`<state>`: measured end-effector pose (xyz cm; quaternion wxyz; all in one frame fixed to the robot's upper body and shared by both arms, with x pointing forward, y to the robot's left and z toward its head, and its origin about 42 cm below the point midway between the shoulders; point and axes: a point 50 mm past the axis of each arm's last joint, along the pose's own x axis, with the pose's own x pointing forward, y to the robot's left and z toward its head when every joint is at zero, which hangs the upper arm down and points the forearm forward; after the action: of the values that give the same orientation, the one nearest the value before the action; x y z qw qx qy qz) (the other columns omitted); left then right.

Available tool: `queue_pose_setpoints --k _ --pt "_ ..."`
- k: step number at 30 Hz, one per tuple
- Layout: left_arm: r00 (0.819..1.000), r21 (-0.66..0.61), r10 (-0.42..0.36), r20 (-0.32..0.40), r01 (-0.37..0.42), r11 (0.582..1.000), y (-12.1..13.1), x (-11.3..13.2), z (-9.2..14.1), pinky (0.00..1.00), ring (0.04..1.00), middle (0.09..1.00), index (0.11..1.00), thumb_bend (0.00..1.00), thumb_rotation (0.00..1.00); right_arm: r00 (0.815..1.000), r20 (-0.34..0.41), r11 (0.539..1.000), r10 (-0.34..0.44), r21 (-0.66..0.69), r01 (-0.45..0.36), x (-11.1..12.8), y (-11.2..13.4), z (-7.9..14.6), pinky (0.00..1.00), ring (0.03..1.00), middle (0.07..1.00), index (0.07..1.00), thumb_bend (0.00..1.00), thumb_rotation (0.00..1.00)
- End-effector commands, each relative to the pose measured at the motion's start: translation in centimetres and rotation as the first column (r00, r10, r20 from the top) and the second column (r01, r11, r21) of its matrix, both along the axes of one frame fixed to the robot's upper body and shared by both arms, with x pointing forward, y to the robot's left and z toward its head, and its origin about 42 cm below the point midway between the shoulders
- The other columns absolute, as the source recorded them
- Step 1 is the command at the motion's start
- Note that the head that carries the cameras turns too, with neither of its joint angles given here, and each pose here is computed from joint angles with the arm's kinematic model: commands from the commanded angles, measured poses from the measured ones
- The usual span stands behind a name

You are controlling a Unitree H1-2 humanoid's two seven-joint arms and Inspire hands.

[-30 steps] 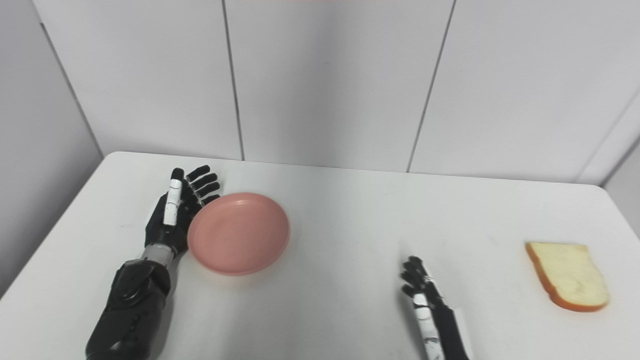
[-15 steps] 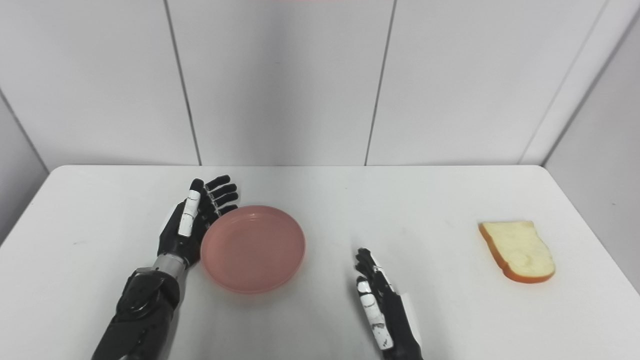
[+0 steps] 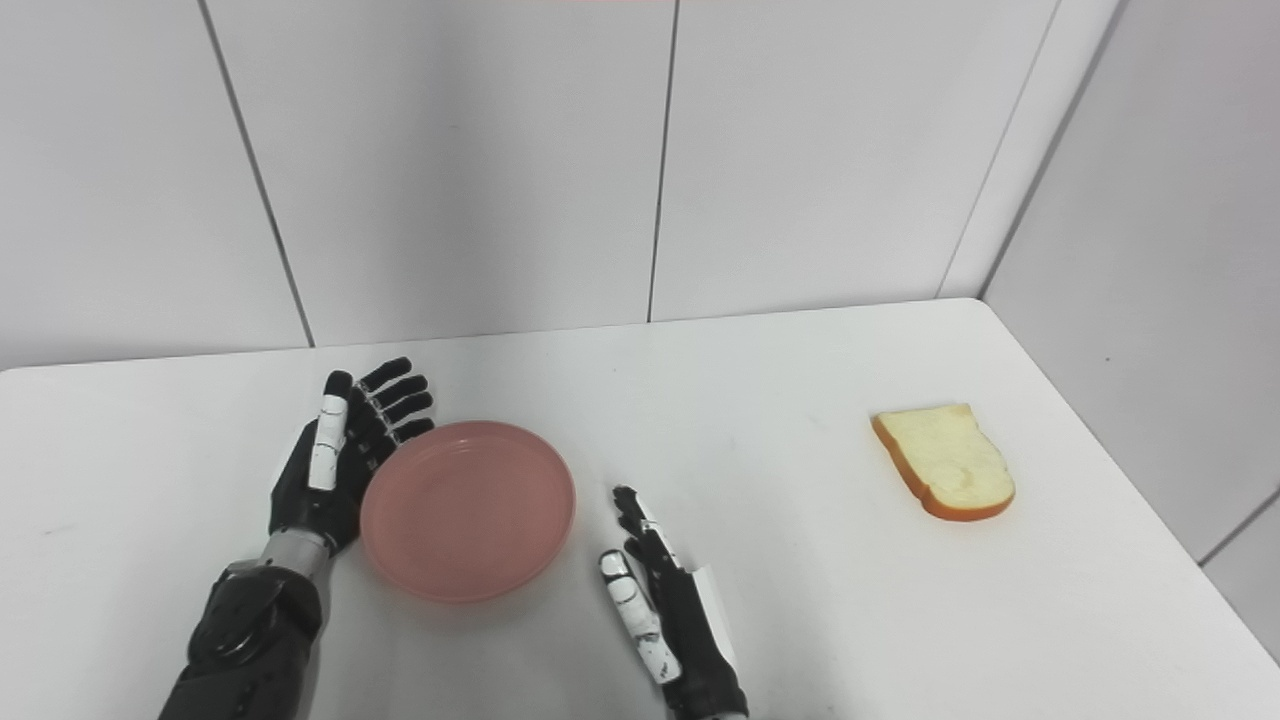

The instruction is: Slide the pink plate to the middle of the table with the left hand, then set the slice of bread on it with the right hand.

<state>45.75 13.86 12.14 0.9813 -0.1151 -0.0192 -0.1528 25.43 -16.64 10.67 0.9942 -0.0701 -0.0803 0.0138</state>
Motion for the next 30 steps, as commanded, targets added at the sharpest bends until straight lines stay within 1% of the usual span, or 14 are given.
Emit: queue_pose_setpoints --k 1,3,4,7,9,10,11,13,17,22,23,25,27,30 --pt "0.991 0.005 -0.008 -0.136 0.009 1.000 0.4 -1.6 -3.5 0.70 0.757 0.741 0.714 0.85 0.84 0.999 0.038 1.000 -0.010 -0.007 0.010 0.5 0.7 0.7 0.93 0.944 0.948 0.934 0.69 1.00" --pt "0.990 0.001 -0.007 -0.139 0.007 1.000 0.6 -1.6 -3.6 0.71 0.774 0.746 0.709 0.86 0.82 0.999 0.039 0.999 -0.031 -0.040 0.032 0.6 0.7 0.6 0.93 0.941 0.948 0.940 0.71 1.00" --pt "0.990 -0.002 -0.007 -0.141 0.007 1.000 0.7 -1.6 -3.7 0.72 0.775 0.743 0.702 0.86 0.82 0.997 0.050 0.996 -0.056 -0.072 0.060 0.6 0.7 0.6 0.91 0.922 0.926 0.926 0.72 0.98" --pt "0.988 -0.010 -0.012 -0.151 0.010 1.000 1.1 -1.6 -4.2 0.72 0.777 0.742 0.698 0.87 0.82 0.981 0.111 0.967 -0.158 -0.184 0.177 0.6 0.7 0.7 0.88 0.899 0.900 0.909 0.72 0.94" --pt "0.988 -0.012 -0.013 -0.157 0.012 1.000 1.3 -1.7 -4.4 0.71 0.768 0.738 0.694 0.87 0.82 0.972 0.127 0.952 -0.200 -0.209 0.223 0.6 0.6 0.8 0.90 0.910 0.917 0.933 0.75 0.90" --pt "0.987 -0.001 -0.010 -0.161 0.010 1.000 1.5 -1.8 -4.7 0.71 0.767 0.738 0.694 0.87 0.82 0.962 0.130 0.940 -0.239 -0.219 0.263 0.6 0.5 1.0 0.91 0.912 0.920 0.935 0.75 0.90" --pt "0.987 0.007 -0.007 -0.163 0.009 1.000 1.6 -1.8 -4.9 0.69 0.748 0.724 0.685 0.88 0.82 0.955 0.132 0.930 -0.266 -0.226 0.290 0.7 0.4 1.2 0.95 0.939 0.956 0.958 0.75 0.86" --pt "0.984 0.018 -0.006 -0.175 0.009 1.000 1.9 -1.9 -5.5 0.68 0.735 0.710 0.672 0.90 0.81 0.936 0.135 0.906 -0.326 -0.238 0.350 0.8 -0.1 1.9 0.99 0.981 0.988 0.980 0.75 0.82" --pt "0.983 0.041 -0.016 -0.181 0.024 0.999 2.5 -1.8 -6.4 0.66 0.722 0.705 0.668 0.90 0.81 0.905 0.151 0.862 -0.398 -0.277 0.425 1.2 -1.2 3.5 1.00 0.999 1.000 0.999 0.77 0.79" --pt "0.981 0.032 -0.025 -0.194 0.031 0.999 2.5 -1.6 -6.7 0.64 0.707 0.697 0.672 0.91 0.79 0.865 0.209 0.792 -0.456 -0.349 0.502 2.1 -2.8 5.3 1.00 1.000 1.000 1.000 0.81 0.78" --pt "0.981 0.029 -0.027 -0.194 0.033 0.999 2.4 -1.6 -6.7 0.64 0.705 0.697 0.672 0.91 0.79 0.856 0.222 0.775 -0.467 -0.363 0.517 2.3 -3.2 5.7 1.00 1.000 1.000 1.000 0.82 0.77" --pt "0.981 0.027 -0.032 -0.192 0.038 0.999 2.4 -1.5 -6.6 0.65 0.707 0.701 0.682 0.90 0.79 0.829 0.241 0.719 -0.505 -0.414 0.559 2.8 -4.4 6.6 1.00 1.000 1.000 1.000 0.85 0.78" --pt "0.981 0.026 -0.033 -0.193 0.039 0.999 2.3 -1.5 -6.6 0.65 0.709 0.705 0.688 0.90 0.79 0.813 0.254 0.690 -0.523 -0.433 0.580 3.1 -5.1 7.0 1.00 1.000 1.000 1.000 0.87 0.78" --pt "0.981 0.025 -0.029 -0.190 0.034 0.999 2.5 -1.5 -6.7 0.64 0.711 0.701 0.673 0.91 0.79 0.765 0.283 0.604 -0.578 -0.483 0.634 4.0 -8.2 8.0 1.00 1.000 1.000 1.000 0.90 0.75"
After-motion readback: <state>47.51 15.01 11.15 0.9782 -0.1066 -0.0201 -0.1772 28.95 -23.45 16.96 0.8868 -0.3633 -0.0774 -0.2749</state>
